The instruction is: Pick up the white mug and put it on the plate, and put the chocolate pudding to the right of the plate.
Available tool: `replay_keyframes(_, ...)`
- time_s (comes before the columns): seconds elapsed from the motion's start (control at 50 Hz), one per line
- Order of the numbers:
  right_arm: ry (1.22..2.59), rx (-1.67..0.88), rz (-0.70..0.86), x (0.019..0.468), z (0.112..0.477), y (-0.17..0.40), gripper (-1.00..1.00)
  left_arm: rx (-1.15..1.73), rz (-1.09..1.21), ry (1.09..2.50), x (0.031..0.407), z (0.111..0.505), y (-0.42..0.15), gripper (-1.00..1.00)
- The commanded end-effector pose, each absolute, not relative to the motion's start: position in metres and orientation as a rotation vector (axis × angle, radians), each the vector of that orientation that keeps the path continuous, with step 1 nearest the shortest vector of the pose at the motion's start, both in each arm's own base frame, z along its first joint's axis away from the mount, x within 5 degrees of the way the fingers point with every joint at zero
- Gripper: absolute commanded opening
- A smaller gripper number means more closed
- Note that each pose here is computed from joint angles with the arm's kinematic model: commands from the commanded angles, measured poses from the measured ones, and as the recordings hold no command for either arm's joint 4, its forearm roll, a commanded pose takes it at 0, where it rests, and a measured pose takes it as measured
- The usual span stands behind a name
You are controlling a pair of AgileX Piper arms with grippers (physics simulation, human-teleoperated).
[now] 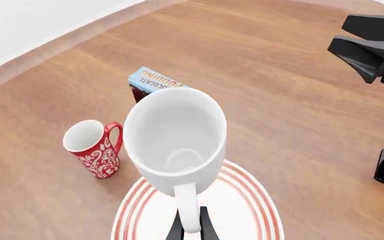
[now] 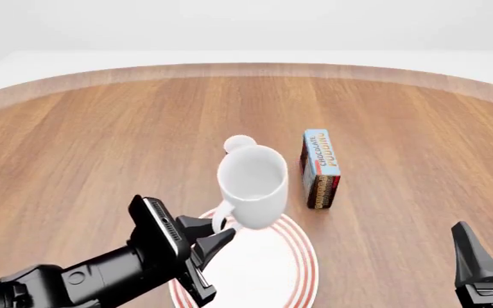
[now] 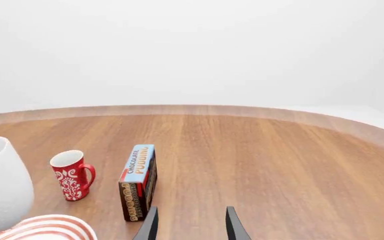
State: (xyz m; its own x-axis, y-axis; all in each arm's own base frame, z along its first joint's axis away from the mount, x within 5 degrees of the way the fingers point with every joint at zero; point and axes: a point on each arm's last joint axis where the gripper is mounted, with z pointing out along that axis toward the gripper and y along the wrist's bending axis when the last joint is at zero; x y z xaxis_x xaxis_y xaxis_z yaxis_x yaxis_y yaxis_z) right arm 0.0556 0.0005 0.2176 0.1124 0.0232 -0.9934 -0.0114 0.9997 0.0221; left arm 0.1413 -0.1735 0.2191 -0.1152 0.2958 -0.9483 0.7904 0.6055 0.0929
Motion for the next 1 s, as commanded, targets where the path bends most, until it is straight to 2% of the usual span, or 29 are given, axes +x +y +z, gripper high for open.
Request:
replay_keyframes(0.02,1.457,0.009,0.025,0.056,0.218,0.000,1.00,0.923,-0.515,1.726,0.143,0.206,-0.172,-1.00)
replay_keyframes(1.0,1.456,0.007,0.025,0.056,0.218,0.001,1.00,0.995,-0.463,1.861,0.133,0.182,-0.159,-1.00)
